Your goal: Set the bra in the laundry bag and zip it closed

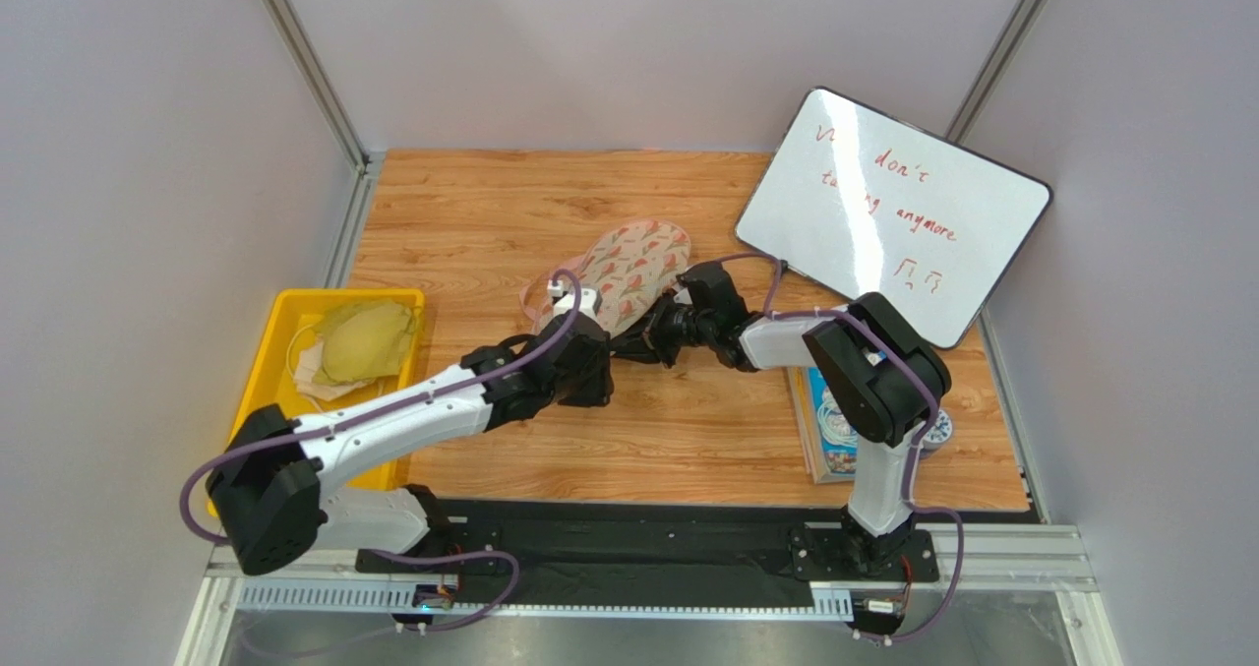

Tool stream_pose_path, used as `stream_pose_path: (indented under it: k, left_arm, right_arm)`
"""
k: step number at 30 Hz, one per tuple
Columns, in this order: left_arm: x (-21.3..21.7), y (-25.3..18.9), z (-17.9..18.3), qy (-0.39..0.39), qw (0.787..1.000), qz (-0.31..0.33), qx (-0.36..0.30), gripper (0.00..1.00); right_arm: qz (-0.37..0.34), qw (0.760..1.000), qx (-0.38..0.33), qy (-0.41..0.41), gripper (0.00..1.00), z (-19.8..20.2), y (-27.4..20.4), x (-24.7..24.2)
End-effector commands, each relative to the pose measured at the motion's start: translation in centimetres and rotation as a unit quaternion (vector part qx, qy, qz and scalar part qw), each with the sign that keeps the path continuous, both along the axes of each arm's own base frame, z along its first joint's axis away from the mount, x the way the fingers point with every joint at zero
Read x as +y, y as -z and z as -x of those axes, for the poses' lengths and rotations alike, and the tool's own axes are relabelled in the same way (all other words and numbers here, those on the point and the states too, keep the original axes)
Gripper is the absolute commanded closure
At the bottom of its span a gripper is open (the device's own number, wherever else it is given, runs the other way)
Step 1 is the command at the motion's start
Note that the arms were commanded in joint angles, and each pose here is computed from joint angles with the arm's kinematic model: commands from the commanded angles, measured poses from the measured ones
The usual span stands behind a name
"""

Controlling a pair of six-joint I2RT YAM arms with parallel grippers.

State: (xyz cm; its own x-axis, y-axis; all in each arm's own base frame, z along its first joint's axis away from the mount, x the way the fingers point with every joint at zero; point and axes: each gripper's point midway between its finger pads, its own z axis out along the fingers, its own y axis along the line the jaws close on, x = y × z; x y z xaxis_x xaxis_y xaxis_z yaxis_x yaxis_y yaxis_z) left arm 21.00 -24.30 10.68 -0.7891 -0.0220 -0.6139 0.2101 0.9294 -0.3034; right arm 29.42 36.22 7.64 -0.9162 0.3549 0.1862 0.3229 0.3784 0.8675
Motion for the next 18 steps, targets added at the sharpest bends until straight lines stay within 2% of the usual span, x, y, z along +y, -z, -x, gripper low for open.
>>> stream_pose_path:
  k: [1, 5, 10, 18]
  left_arm:
    - [-1.8, -1.0, -3.8, -0.035, 0.998, 0.004, -0.053, 0.53]
    - [-1.8, 0.6, -4.8, -0.042, 0.997, -0.037, -0.046, 0.53]
    - [-0.3, 2.0, -5.5, -0.091, 0.992, -0.078, -0.039, 0.57]
    - [-0.3, 2.5, -6.2, -0.106, 0.988, -0.108, -0.031, 0.61]
  right_arm:
    - [-0.009, 1.0, 0.009, 0.025, 1.0, -0.8, -2.4, 0.7]
    - [-0.011, 1.0, 0.011, 0.026, 1.0, -0.7, -2.8, 1.0]
    - [-0.006, 0.999, 0.018, 0.034, 1.0, -0.5, -2.6, 0.7]
    - [-0.009, 0.999, 0.026, 0.033, 1.0, 0.1, -2.4, 0.8]
